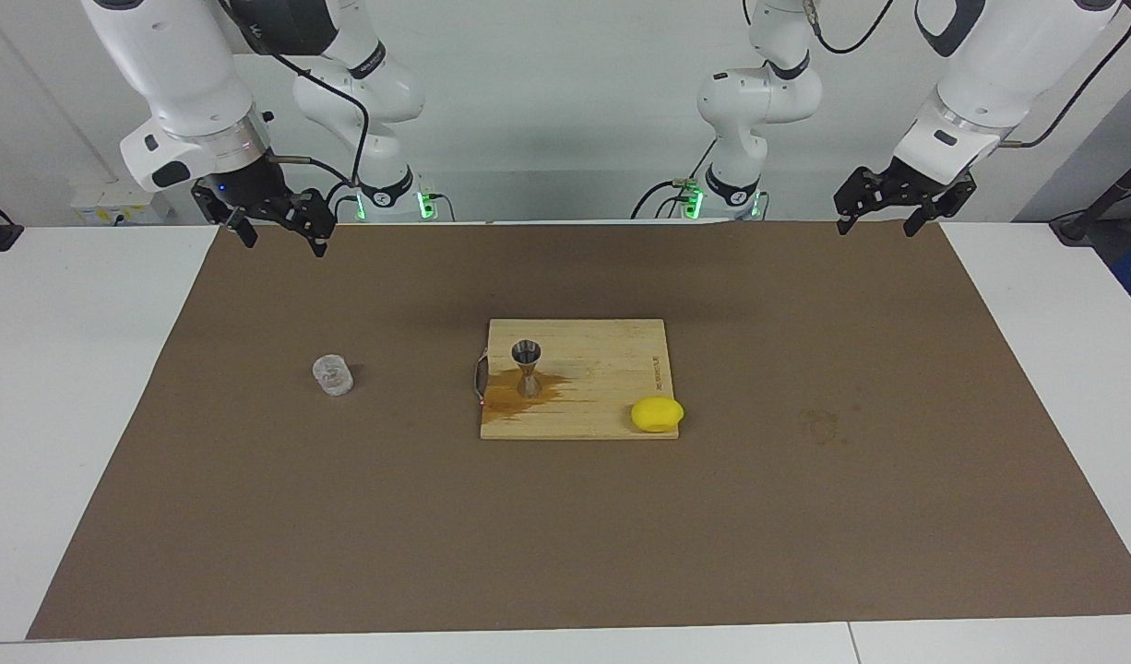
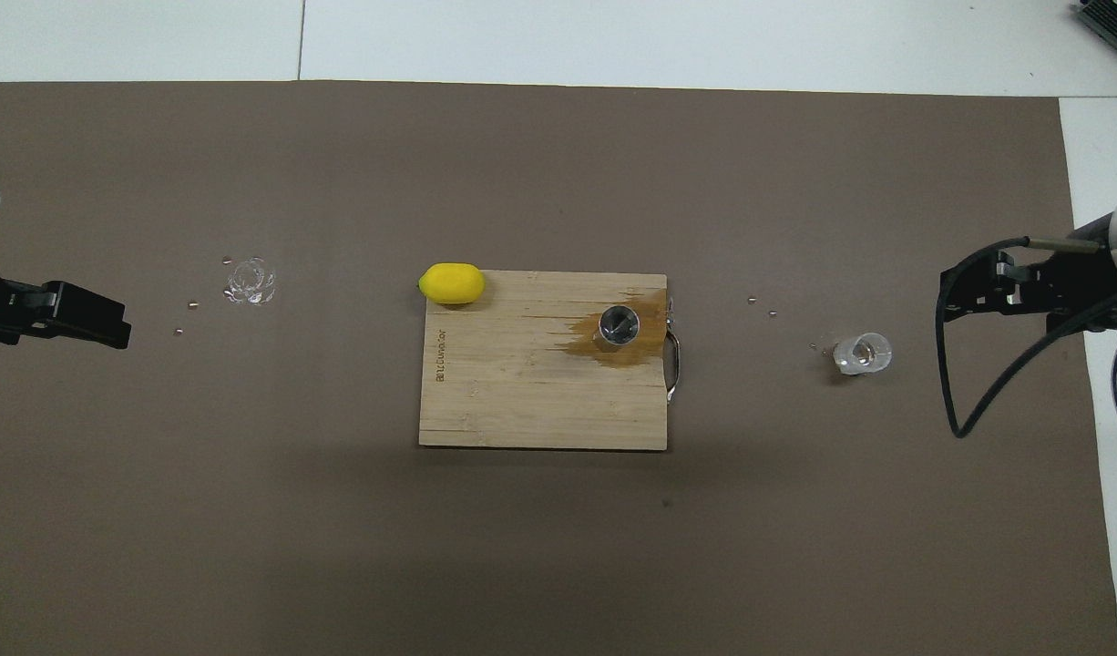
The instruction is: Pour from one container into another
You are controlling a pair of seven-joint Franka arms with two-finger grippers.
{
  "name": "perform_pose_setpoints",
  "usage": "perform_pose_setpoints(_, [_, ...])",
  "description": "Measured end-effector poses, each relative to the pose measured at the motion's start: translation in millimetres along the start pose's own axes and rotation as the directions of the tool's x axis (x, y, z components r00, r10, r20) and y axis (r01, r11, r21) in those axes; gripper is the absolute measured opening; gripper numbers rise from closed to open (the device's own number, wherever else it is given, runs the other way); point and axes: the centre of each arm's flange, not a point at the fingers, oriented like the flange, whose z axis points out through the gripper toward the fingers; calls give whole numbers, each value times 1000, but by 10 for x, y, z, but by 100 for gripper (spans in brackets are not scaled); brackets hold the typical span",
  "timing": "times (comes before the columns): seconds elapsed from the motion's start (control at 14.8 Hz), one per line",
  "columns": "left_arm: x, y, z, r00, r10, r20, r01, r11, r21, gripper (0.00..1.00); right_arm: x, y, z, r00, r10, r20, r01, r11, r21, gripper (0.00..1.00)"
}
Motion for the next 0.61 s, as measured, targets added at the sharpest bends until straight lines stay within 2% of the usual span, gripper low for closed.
perform_pose_setpoints(0.61, [0, 0, 0, 1000, 0, 0, 0, 1000, 0, 100, -14, 14, 6, 1000, 2, 2, -2, 1000, 1, 100])
